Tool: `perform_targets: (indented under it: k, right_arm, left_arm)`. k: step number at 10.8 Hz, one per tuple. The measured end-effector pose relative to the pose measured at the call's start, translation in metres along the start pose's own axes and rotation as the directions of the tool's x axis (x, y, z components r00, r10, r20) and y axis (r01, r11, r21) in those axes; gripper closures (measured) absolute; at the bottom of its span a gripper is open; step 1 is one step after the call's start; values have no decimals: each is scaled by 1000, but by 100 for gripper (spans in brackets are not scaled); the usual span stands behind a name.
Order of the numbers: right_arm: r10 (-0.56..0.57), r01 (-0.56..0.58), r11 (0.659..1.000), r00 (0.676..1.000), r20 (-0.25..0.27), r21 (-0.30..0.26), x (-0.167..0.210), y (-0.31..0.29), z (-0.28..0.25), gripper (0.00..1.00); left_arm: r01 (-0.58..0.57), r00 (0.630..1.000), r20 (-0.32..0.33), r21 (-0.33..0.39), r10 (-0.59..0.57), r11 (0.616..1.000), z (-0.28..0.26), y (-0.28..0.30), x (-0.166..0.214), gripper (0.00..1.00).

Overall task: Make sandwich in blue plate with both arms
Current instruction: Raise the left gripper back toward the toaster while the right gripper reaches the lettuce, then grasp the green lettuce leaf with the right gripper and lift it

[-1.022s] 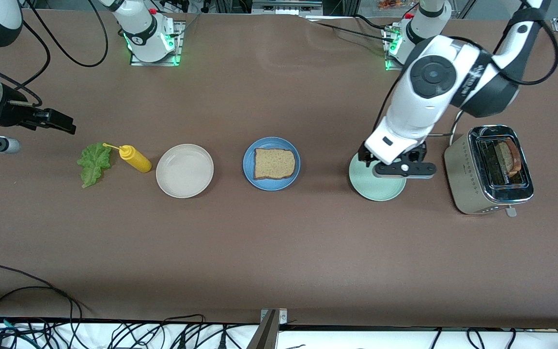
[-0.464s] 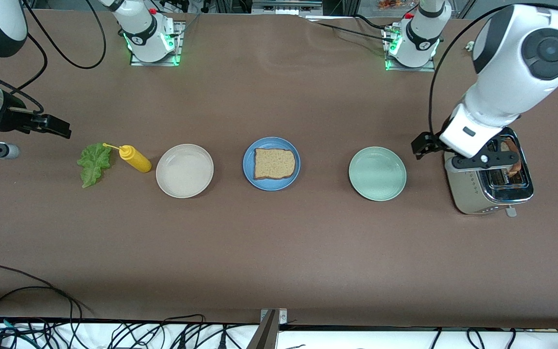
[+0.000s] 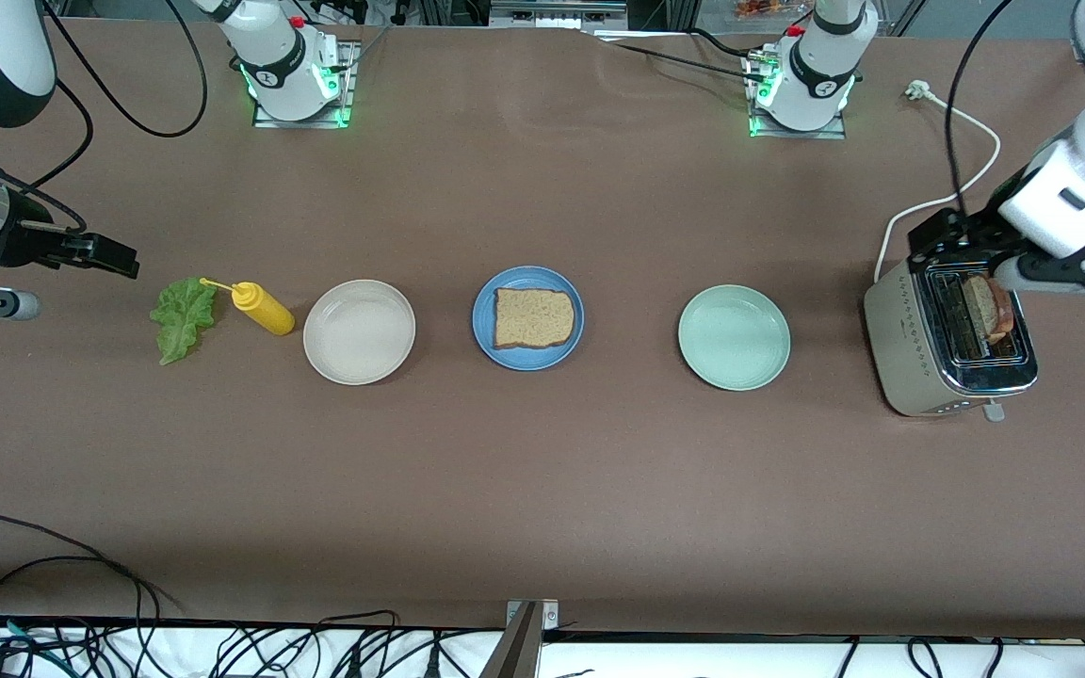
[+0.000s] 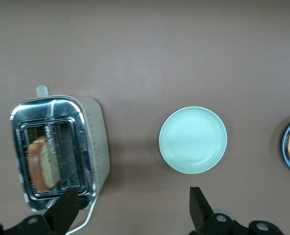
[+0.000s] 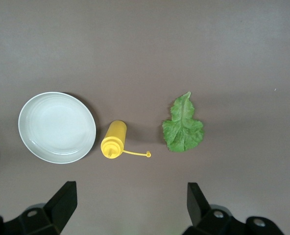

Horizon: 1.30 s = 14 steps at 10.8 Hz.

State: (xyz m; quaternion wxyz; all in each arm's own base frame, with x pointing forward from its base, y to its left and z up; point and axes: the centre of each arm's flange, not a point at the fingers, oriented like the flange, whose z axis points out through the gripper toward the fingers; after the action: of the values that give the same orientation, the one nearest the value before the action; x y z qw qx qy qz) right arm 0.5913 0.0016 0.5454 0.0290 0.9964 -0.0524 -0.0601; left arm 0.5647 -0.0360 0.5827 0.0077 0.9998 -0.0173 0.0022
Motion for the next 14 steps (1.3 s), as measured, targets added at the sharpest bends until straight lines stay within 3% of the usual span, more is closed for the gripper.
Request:
perform_targets:
  k: [4,9,14]
  right_arm:
    - [2,-2,1000,1000,9,0,6,24,5,0]
    - [-12,9,1000,986,163,18,52,86,118,0]
    - [-49,34,997,974,220,71,78,117,204,0]
  left_arm:
    - [-35,999,-27,7,35,999,-28,-21,-14,0]
    - [5,1000,-28,-5,-5,1000,-65,-46,-25,0]
    - [3,1000,-21,-6,-3,1000,-72,-45,-26,0]
